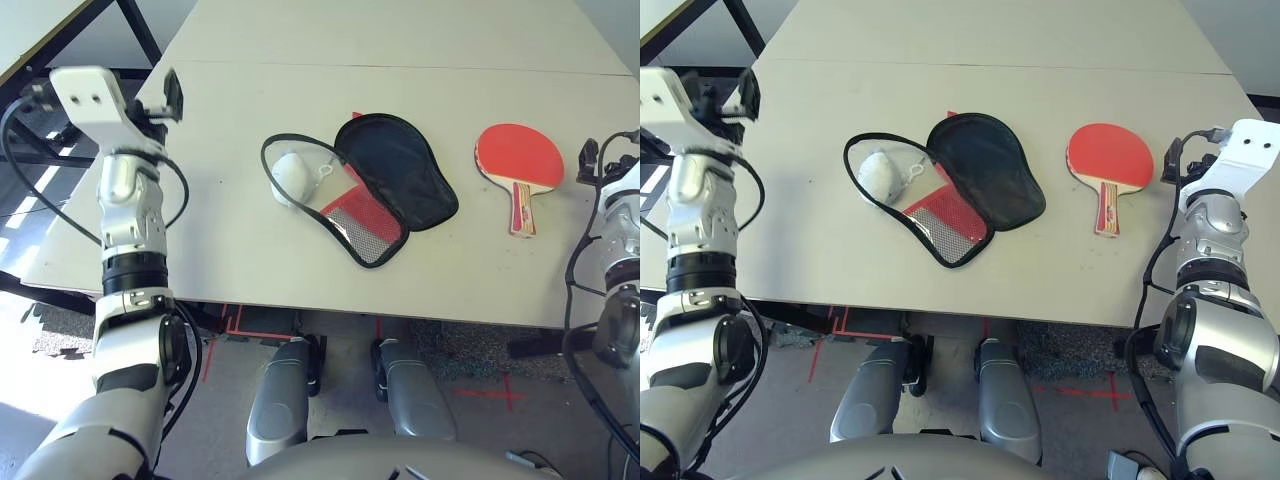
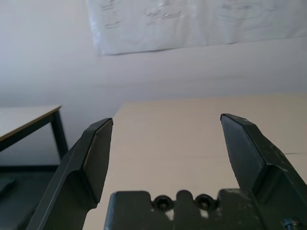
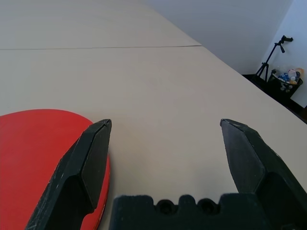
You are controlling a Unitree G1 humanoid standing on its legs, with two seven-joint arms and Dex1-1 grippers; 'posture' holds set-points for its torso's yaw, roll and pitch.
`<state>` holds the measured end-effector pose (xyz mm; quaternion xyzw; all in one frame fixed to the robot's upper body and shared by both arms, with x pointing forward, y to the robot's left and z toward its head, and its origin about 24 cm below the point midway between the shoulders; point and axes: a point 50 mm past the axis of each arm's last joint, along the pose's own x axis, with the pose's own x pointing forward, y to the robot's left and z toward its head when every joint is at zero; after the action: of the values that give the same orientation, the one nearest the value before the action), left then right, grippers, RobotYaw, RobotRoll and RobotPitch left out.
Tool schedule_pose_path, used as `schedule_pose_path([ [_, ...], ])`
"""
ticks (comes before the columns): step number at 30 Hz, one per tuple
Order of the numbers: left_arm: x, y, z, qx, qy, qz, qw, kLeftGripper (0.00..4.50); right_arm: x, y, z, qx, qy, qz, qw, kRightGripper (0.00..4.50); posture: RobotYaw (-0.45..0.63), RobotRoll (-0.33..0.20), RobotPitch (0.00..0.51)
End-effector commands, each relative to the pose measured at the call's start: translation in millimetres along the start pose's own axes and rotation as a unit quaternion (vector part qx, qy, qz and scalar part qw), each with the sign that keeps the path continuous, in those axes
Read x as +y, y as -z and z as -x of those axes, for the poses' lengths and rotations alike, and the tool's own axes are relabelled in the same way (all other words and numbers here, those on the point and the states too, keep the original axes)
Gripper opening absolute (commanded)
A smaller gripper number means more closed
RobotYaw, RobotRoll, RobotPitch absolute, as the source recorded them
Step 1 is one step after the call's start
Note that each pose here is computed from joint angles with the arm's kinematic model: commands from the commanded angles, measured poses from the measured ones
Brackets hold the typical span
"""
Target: Store the ping-pong paddle in its case and zip it.
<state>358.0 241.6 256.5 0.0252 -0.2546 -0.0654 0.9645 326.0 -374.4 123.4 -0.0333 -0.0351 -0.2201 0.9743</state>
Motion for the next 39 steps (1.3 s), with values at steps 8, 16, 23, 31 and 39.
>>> schedule_pose_path([
  [8, -85.9, -14.3, 1.0, 0.040, 0.290, 0.039, 0.955, 4.49, -0.2, 0.7, 4.1, -0.017, -0.001, -0.020, 1.000, 4.50, -0.08, 0.000, 0.179],
  [16, -108.9, 2.8, 4.4, 0.067, 0.346, 0.067, 0.933, 4.49, 10.4, -9.2, 4.1, -0.030, -0.029, -0.026, 0.999, 4.50, -0.14, 0.000, 0.167],
  [23, -123.0, 17.5, 3.7, 0.079, 0.377, 0.081, 0.919, 4.49, 22.3, -21.7, 11.9, -0.041, -0.047, -0.044, 0.997, 4.50, -0.21, 0.000, 0.163],
  [31, -136.4, 32.3, 3.1, 0.100, 0.419, 0.084, 0.899, 4.49, 49.9, -52.6, 30.2, -0.017, -0.075, -0.084, 0.994, 4.50, -0.28, 0.000, 0.168],
  [39, -125.4, 36.9, 9.0, 0.120, 0.426, 0.065, 0.894, 4.49, 87.3, -60.2, 64.6, 0.133, -0.118, -0.037, 0.983, 4.50, -0.29, 0.000, 0.190],
])
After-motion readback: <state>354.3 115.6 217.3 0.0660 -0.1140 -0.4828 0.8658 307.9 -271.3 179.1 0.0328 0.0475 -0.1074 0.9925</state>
